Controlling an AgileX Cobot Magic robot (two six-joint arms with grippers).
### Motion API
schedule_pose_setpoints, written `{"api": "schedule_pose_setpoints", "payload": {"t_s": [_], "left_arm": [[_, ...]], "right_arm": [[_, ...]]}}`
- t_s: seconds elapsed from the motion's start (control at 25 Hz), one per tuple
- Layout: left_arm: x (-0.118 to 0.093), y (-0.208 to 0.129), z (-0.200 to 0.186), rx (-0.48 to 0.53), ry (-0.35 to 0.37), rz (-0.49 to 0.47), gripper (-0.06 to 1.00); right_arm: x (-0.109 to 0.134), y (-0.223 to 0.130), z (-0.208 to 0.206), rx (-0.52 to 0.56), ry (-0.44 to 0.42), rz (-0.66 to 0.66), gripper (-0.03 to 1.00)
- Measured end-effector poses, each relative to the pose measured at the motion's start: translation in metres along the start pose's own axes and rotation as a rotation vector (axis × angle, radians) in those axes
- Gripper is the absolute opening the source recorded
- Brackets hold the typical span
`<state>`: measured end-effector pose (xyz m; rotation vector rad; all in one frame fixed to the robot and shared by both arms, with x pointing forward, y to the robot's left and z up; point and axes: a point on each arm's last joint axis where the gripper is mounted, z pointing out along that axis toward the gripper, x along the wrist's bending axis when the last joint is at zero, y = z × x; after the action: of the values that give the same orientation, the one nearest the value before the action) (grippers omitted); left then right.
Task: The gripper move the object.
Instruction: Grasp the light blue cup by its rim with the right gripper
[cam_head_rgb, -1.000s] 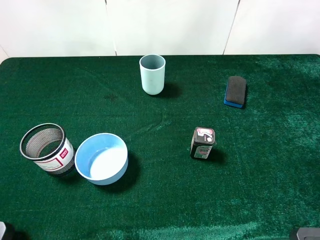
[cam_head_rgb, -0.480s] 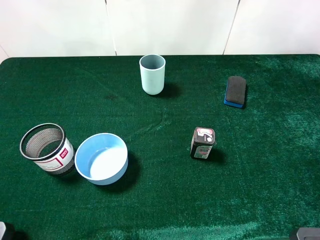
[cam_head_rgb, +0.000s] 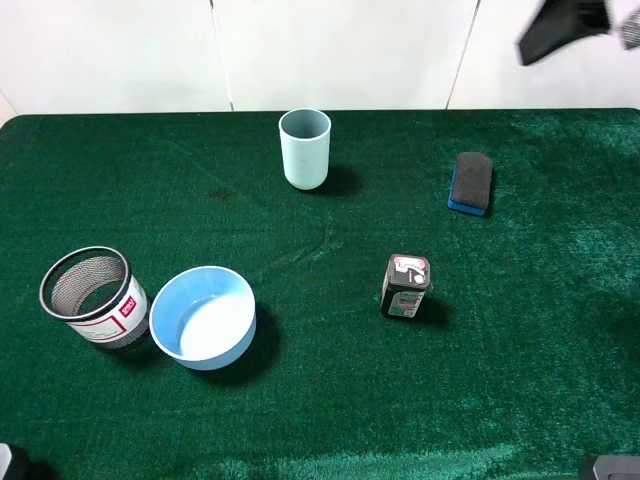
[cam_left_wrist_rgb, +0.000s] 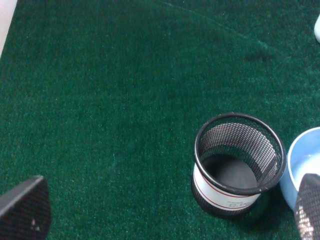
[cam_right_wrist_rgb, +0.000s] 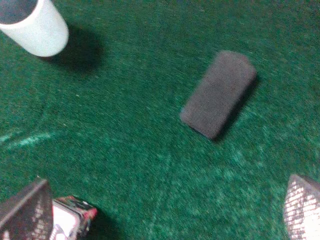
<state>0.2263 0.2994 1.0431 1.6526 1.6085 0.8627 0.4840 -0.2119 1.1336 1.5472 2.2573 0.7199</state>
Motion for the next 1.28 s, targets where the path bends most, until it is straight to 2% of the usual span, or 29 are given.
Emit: {"api": "schedule_pose_setpoints", "payload": {"t_s": [0.64, 0.96, 1.28], "left_arm": [[0.0, 0.0, 0.0, 0.0, 0.0, 0.0, 0.99], [0.0, 0.0, 0.0, 0.0, 0.0, 0.0, 0.99], [0.0, 0.0, 0.0, 0.0, 0.0, 0.0, 0.99]], "right_arm": [[0.038, 0.087, 0.078, 0.043, 0.066, -0.003, 0.69], [0.043, 0.107, 0.119, 0.088, 0.106, 0.032, 0.69], [0.053, 0.107, 0.163, 0.147, 0.148, 0.057, 0.69]]}}
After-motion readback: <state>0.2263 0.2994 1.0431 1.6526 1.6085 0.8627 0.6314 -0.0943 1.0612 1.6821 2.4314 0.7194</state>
